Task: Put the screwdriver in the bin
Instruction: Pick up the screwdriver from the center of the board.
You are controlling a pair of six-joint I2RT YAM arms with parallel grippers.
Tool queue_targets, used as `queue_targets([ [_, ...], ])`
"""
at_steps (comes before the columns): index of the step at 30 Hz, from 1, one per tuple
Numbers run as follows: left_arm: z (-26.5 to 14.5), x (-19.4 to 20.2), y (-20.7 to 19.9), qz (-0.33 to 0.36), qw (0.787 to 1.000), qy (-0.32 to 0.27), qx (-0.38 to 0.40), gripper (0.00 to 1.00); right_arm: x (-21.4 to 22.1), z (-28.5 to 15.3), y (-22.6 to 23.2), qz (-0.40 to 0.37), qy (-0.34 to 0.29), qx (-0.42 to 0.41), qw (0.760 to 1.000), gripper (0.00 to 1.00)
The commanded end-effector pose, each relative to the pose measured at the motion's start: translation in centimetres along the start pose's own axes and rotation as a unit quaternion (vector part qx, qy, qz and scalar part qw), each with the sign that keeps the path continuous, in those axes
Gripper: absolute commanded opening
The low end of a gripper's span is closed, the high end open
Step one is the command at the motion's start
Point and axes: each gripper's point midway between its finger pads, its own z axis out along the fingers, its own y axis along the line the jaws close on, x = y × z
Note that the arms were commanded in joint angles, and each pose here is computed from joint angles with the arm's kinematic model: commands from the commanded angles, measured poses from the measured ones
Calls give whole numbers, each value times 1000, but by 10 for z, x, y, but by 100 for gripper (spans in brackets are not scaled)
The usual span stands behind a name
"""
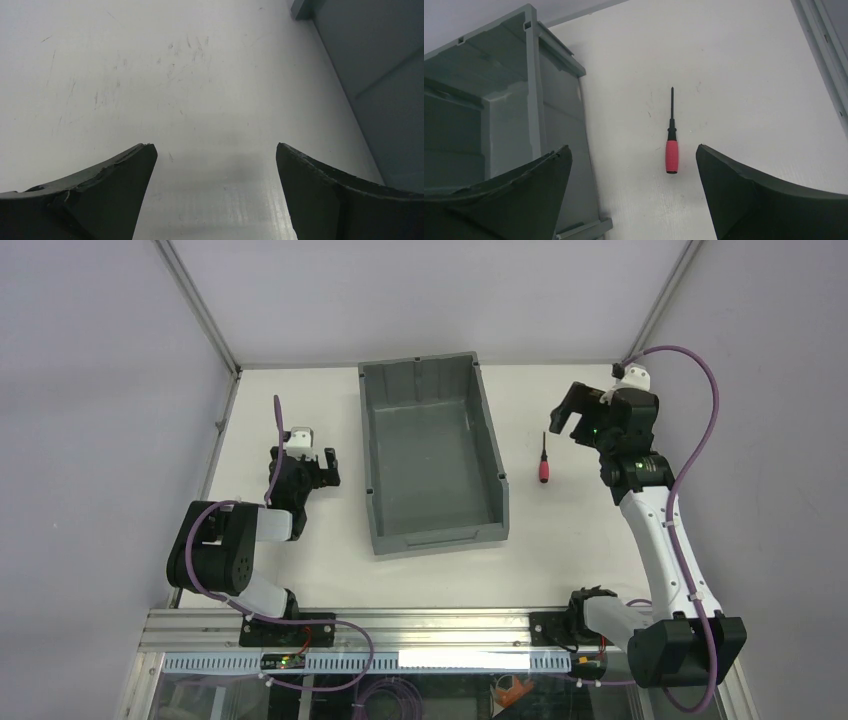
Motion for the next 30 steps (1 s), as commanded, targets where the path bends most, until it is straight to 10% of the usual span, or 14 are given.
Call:
queue_targets([
  [1,-2,-16,1,-7,1000,-26,4,99,-9,-4,13,3,-11,-33,999,99],
  [30,-2,-16,1,-7,1000,-27,4,99,-39,-6,18,-19,99,9,995,99],
])
